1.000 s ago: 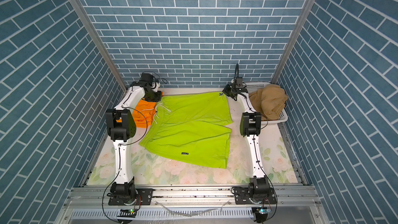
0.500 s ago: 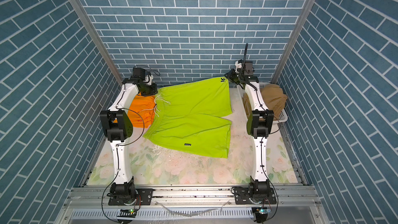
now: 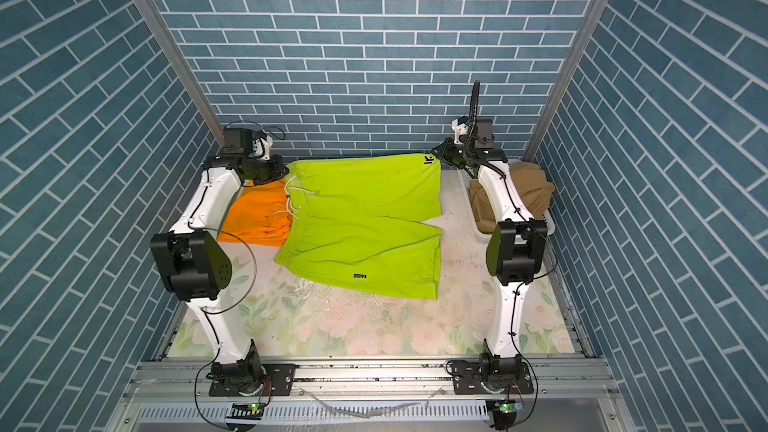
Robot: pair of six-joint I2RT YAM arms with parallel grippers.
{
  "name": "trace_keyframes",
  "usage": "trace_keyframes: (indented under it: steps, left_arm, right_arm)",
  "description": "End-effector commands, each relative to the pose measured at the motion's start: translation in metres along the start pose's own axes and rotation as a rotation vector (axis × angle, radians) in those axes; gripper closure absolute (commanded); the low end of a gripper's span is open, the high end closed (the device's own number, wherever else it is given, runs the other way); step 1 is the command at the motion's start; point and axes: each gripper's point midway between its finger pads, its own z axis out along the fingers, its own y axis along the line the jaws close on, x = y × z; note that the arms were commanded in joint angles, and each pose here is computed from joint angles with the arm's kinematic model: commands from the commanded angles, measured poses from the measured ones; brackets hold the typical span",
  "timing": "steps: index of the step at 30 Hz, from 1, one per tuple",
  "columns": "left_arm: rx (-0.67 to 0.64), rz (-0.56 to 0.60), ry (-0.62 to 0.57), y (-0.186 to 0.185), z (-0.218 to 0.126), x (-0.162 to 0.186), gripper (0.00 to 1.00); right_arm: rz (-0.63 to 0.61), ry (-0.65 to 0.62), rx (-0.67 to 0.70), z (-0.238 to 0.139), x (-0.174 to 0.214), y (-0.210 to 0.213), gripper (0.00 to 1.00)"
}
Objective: Fold and stack the shorts
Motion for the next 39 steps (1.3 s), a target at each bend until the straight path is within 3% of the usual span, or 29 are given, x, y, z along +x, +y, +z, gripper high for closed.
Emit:
trace_keyframes:
  steps: [1, 9, 19, 23, 26, 29, 31, 35, 39]
  left_arm:
    - [-0.02, 0.018, -0.095, 0.002, -0.022, -0.018, 1.0]
    - [-0.028, -0.053, 0.021, 0.035, 0.007, 0.024, 1.0]
    - [-0.07, -0.111, 0.062, 0.063, -0.012, 0.064, 0.99]
    - [-0.247, -0.232, 0.123, 0.092, -0.027, 0.113, 0.97]
    - [-0.294, -0.331, 0.168, 0.105, -0.031, 0.157, 0.85]
    - [-0.324, -0.393, 0.217, 0.117, -0.033, 0.193, 0.8]
    - [-0.331, -0.423, 0.242, 0.122, -0.034, 0.21, 0.67]
    - [-0.289, -0.477, 0.231, 0.121, -0.041, 0.222, 0.47]
    - [-0.273, -0.486, 0.186, 0.115, -0.057, 0.211, 0.24]
  right_arm:
    - [-0.11, -0.107, -0.013, -0.038, -0.028, 0.03, 1.0]
    - [-0.101, -0.027, -0.014, -0.051, 0.025, 0.027, 1.0]
    - [-0.042, 0.188, 0.069, -0.069, 0.215, 0.002, 1.0]
    - [-0.007, 0.254, 0.123, -0.083, 0.275, -0.019, 1.0]
    - [0.024, 0.275, 0.155, -0.092, 0.302, -0.035, 1.0]
    - [0.053, 0.312, 0.164, -0.096, 0.329, -0.043, 1.0]
    - [0.066, 0.335, 0.182, -0.1, 0.345, -0.051, 1.0]
    - [0.105, 0.37, 0.219, -0.106, 0.371, -0.067, 1.0]
    - [0.118, 0.399, 0.254, -0.113, 0.389, -0.078, 1.0]
